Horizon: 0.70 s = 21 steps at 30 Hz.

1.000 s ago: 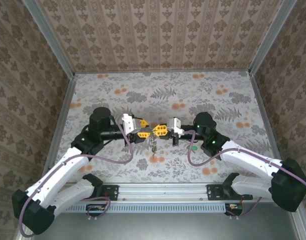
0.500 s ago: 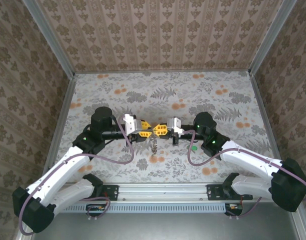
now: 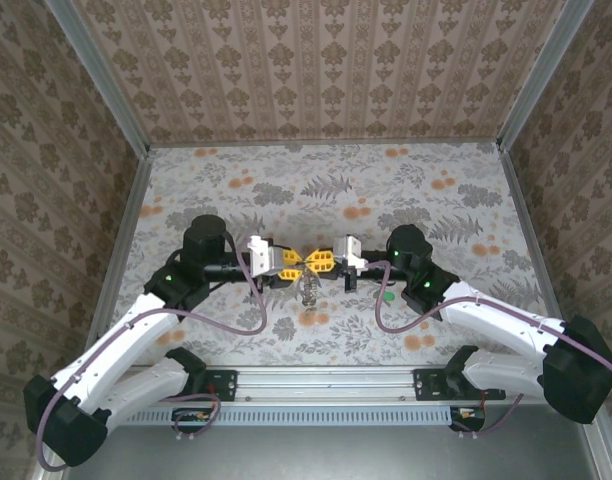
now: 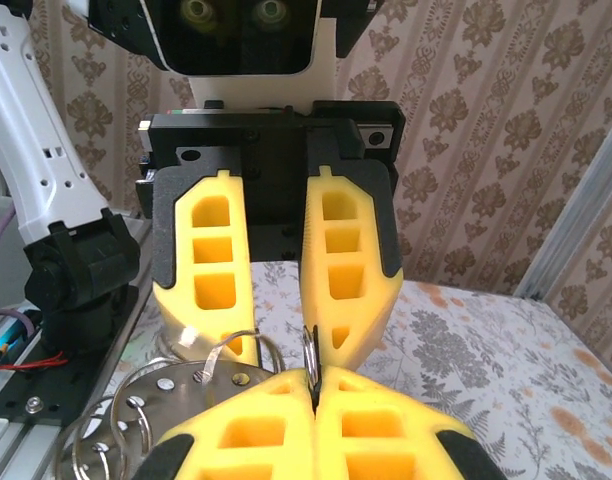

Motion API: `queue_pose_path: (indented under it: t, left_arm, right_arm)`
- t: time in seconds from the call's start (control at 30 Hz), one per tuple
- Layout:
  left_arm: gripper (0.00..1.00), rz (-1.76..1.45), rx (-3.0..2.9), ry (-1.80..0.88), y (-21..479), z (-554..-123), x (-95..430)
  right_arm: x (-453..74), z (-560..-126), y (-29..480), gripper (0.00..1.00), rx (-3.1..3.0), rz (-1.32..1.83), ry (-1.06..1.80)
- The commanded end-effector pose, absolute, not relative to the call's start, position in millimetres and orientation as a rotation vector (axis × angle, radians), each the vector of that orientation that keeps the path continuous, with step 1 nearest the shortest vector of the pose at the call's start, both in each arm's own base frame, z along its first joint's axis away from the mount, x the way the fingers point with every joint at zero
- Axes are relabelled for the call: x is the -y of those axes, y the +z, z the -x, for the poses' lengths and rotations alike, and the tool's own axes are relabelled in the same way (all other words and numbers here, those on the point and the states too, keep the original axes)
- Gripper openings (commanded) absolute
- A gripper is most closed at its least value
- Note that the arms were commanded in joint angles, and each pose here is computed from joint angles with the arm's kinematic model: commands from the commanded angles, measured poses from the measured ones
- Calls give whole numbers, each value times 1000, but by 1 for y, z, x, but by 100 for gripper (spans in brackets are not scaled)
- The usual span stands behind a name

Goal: Put the keys on the keyring

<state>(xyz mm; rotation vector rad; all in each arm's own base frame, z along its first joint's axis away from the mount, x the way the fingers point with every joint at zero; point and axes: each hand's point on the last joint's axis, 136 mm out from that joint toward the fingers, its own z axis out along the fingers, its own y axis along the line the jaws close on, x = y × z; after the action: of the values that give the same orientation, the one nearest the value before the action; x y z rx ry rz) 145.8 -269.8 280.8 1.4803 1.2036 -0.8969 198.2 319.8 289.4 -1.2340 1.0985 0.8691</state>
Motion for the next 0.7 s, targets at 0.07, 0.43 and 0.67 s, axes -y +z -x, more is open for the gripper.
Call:
queue_pose_path:
  t: [0.07,0.43,0.67]
  left_arm:
    - [25,-1478,-1121,-932,300,-133,268]
    - [10,-1452,-1143,-961,302,-136,272]
    - [10,-1467,-1165,-991,299,-138,277]
  right_arm:
    - [-315,-195,306,0,-1036,1209,839]
    - [-316,-197,306,0,-1037,1193,848]
    - [-314,-194,312,0,-1024,1182,847]
